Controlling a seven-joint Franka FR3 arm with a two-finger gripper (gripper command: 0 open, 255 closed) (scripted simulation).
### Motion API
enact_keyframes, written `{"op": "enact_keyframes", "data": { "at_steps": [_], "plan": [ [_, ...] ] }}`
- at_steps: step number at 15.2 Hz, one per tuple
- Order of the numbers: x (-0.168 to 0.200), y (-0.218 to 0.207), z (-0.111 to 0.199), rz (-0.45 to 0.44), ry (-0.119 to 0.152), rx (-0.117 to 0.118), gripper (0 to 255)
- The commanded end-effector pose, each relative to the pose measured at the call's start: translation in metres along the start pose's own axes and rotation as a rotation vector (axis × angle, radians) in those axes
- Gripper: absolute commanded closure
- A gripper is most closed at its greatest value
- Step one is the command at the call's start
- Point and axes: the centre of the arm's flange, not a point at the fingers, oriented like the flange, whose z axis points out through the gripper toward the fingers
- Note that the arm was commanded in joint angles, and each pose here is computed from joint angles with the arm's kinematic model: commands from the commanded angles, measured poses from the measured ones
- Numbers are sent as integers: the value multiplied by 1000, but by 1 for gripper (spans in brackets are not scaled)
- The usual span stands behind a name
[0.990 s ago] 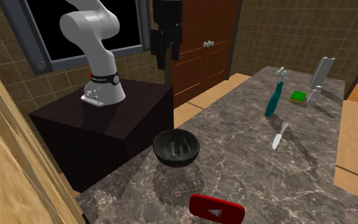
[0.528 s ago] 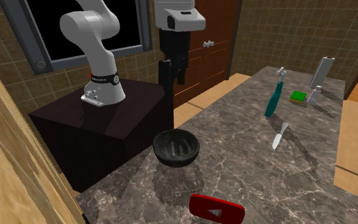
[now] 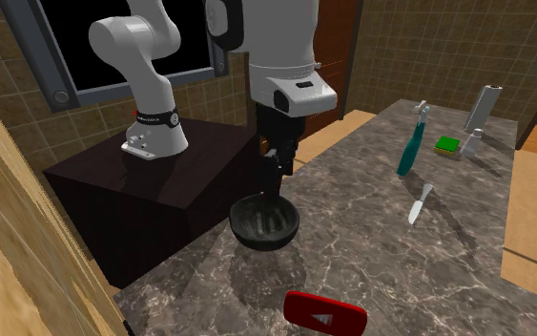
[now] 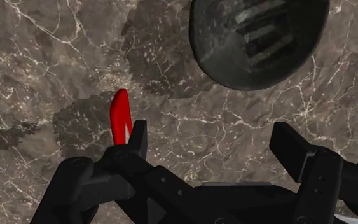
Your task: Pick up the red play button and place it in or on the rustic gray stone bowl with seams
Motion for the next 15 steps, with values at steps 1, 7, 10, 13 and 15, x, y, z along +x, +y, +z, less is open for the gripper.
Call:
{"op": "enact_keyframes", "data": {
  "at_steps": [1, 7, 10, 13, 15],
  "plan": [
    [10, 17, 17, -10, 7, -3, 0],
    [49, 63, 64, -37, 28, -12, 0],
    [70, 86, 87, -51, 39, -17, 0],
    [80, 97, 103, -57, 43, -19, 0],
    [80, 97, 113, -57, 43, -19, 0]
  ]
}}
